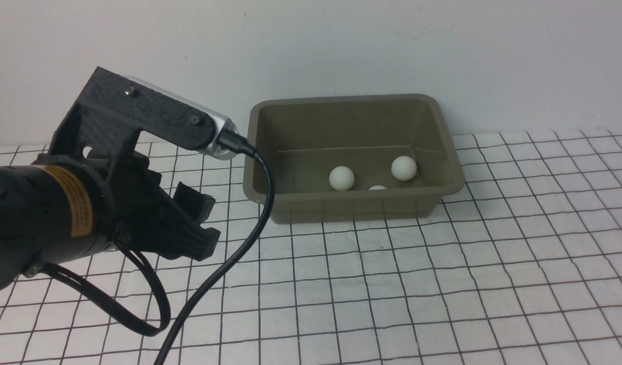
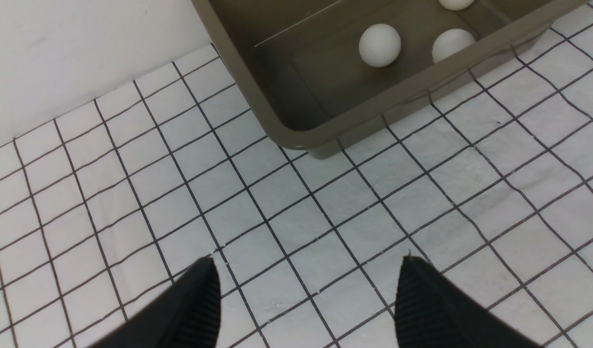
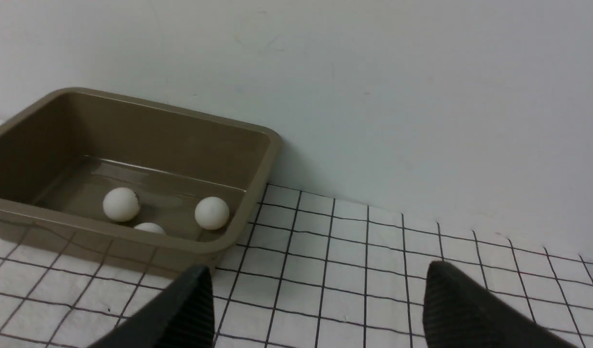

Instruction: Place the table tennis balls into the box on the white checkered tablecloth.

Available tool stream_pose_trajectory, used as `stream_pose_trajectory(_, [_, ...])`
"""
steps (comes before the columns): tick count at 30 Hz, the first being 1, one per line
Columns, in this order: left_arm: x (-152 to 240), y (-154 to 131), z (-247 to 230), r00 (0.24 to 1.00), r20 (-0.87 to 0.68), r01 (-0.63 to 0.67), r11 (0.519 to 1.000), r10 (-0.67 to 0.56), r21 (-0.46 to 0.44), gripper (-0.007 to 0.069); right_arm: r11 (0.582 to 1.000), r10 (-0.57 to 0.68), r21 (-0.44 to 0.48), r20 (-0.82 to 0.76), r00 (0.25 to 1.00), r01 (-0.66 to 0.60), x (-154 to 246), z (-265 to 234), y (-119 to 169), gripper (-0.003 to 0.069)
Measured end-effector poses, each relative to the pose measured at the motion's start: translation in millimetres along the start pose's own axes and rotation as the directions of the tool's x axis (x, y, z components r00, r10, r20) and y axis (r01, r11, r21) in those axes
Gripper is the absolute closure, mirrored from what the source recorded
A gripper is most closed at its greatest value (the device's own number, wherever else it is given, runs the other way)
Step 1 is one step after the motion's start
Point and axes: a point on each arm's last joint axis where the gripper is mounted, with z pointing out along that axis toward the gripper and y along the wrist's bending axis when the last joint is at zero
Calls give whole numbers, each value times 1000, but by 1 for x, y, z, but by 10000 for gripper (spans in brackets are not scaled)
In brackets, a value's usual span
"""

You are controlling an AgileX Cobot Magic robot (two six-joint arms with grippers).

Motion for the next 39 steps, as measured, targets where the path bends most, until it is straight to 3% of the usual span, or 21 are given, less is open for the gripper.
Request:
stream_pose_trajectory(14, [0,0,0,1000,1,0,1000,0,0,189,1000,-7,13,95,995,6,33,-32,12,230])
stream_pose_trajectory(24, [-5,-2,0,999,53,-2,1000,1,21,189,999,-41,-28,-12,999,40,55,-28,18,313])
stream_pose_trajectory(39, [-14,-7,-1,989,148,16,997,-28,78,189,995,-45,-90,-95,994,37,62,-29,23,321])
